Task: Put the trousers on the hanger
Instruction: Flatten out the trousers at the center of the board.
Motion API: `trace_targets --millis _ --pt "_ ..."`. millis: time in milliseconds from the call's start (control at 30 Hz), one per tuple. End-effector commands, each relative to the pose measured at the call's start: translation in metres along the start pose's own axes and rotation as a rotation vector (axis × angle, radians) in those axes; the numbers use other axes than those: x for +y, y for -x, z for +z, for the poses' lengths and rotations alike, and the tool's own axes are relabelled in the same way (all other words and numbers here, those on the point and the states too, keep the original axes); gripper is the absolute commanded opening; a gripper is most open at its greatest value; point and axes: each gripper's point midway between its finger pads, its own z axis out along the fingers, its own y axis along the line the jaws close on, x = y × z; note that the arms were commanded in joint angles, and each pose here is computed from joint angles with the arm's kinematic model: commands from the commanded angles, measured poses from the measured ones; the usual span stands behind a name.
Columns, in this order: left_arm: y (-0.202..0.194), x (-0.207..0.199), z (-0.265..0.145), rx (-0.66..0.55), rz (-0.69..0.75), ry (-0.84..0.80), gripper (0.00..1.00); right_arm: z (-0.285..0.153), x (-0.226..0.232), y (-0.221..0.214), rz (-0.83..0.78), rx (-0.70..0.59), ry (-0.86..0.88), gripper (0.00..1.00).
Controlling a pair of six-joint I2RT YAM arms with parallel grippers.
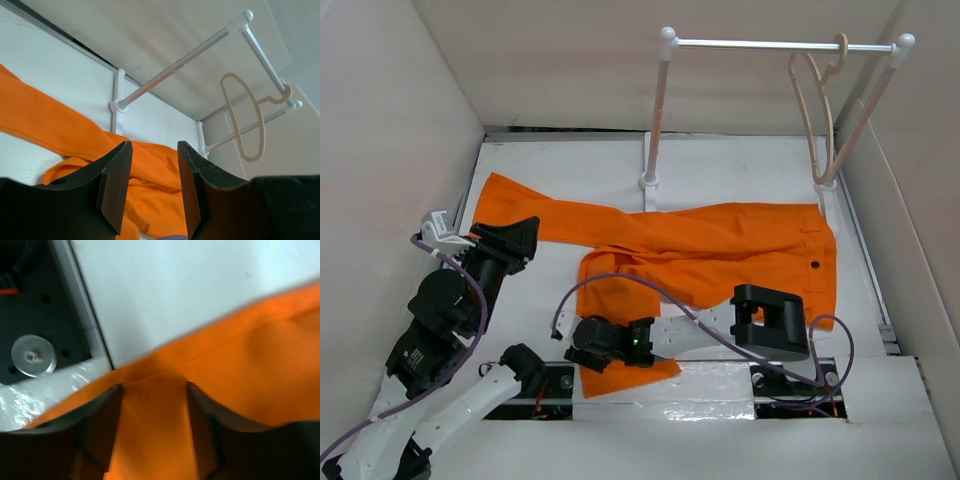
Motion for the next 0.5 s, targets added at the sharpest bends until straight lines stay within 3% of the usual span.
trace_targets --millis 0,33,167,467 --pt "-0.003 0.000 0.003 0.015 0.052 -0.001 0.39 0.018 0.012 -0.013 0.000 0.052 0.006 0.55" --pt "-0.002 -0.002 0.003 0.008 0.053 -0.008 0.39 0.028 0.015 -0.011 -0.002 0.056 0.009 0.36" --pt "0.006 -0.003 -0.001 -0.011 0.056 -0.020 0.38 0.042 0.006 0.024 0.043 -0.036 0.052 0.00" --pt "-0.006 -0.004 0.006 0.018 0.095 -0.025 0.38 0.028 -0.125 0.216 0.298 -0.554 0.102 0.00"
